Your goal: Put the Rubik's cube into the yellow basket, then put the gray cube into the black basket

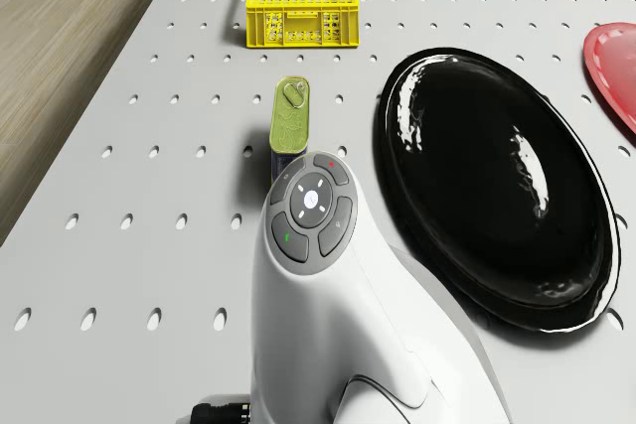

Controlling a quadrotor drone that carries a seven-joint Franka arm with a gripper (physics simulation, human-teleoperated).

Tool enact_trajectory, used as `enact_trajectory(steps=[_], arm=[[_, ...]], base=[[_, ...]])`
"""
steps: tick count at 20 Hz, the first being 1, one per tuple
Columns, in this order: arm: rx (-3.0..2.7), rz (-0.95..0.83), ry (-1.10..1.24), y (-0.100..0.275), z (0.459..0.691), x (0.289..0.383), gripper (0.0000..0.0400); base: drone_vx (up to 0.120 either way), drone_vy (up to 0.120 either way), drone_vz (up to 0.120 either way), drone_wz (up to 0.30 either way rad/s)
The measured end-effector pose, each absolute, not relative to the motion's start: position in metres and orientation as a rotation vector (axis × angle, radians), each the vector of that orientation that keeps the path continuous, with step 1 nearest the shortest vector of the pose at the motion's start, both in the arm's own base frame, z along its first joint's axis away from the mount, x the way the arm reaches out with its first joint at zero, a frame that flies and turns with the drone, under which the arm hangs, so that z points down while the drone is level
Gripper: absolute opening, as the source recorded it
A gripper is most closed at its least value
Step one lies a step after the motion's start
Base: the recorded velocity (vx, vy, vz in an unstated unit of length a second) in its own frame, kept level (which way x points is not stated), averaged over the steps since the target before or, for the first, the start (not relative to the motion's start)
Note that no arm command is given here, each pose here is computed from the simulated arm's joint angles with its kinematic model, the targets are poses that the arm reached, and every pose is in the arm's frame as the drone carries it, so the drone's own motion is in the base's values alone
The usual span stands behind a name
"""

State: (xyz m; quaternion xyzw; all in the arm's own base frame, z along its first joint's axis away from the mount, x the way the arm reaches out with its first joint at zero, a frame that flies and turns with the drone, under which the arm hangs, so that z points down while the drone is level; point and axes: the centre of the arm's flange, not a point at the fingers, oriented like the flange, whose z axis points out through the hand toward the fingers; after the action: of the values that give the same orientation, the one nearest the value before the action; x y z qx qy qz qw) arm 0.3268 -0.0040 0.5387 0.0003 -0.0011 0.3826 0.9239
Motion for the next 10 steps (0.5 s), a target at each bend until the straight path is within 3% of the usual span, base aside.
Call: enact_trajectory(steps=[6,10], arm=[[0.001,0.785,-0.002,-0.004,0.528,0.3267,0.0326],[0.001,0.785,-0.002,-0.004,0.513,0.3267,0.0325]], base=[[0.000,0.000,0.000,0.000],[0.000,0.000,0.100,0.000]])
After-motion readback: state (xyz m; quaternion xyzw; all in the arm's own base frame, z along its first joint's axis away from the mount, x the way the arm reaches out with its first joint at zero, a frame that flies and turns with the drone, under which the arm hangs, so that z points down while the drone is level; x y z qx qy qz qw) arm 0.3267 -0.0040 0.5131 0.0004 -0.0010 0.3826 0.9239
